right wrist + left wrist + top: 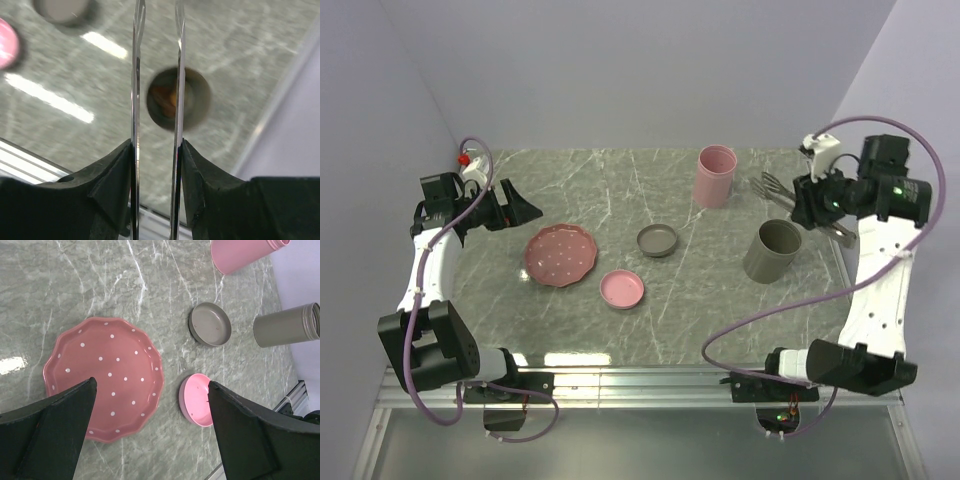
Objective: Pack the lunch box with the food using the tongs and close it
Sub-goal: Put down the clamp
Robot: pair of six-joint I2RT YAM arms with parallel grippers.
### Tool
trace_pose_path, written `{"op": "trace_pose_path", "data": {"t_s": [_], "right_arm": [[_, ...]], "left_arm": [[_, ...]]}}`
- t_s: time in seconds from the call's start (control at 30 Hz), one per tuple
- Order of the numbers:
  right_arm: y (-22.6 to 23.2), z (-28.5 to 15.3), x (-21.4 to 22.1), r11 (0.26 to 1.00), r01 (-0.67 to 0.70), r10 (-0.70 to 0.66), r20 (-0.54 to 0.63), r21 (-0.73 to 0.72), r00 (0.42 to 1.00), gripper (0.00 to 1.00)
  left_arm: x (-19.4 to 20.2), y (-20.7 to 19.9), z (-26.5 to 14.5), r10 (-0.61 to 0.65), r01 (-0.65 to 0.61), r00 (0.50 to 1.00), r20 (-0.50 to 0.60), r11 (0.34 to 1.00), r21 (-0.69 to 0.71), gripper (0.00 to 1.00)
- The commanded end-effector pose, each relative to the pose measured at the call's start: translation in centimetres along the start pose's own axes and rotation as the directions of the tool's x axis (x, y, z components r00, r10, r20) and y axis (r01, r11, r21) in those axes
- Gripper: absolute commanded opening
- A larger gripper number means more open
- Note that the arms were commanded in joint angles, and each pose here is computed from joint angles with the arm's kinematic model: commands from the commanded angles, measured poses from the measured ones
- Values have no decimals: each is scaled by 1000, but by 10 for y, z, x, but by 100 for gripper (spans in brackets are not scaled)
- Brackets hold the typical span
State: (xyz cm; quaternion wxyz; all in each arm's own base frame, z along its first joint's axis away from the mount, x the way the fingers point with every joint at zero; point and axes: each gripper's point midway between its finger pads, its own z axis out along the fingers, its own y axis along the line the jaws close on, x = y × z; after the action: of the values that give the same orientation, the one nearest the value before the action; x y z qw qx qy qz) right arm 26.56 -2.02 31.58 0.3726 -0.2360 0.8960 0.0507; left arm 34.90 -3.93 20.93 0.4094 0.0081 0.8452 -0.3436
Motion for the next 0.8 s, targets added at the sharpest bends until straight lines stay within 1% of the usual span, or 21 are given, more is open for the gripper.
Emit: {"op": "trace_pose_path", "data": {"t_s": [0.0, 0.07, 0.23, 0.33, 0.4, 0.57, 0.77], "right_arm": [[18, 13, -44, 995, -71, 79, 111, -74, 991, 47], [30, 29, -63, 992, -55, 71, 143, -113, 987, 47], [56, 75, -84, 984, -18, 44, 142, -177, 989, 47], [71, 94, -93, 980, 0, 30, 145, -199, 989, 47], [82, 103, -96, 978, 11, 20, 141, -210, 990, 47], [100, 132, -104, 978, -11, 40, 137, -206, 990, 46], [129, 158, -111, 973, 8, 22, 129, -229, 991, 46]], "left_arm": [[-21, -17, -12, 84, -84, 995, 51, 996, 1, 99], [-24, -16, -14, 90, -90, 995, 51, 996, -10, 99], [-29, -19, -25, 115, -113, 992, 52, 993, -43, 99], [-30, -20, -31, 129, -126, 990, 55, 990, -57, 99], [-29, -20, -31, 129, -126, 990, 55, 990, -61, 99], [-26, -20, -31, 119, -115, 991, 59, 992, -60, 99], [-27, -20, -33, 128, -124, 990, 66, 990, -67, 99]]}}
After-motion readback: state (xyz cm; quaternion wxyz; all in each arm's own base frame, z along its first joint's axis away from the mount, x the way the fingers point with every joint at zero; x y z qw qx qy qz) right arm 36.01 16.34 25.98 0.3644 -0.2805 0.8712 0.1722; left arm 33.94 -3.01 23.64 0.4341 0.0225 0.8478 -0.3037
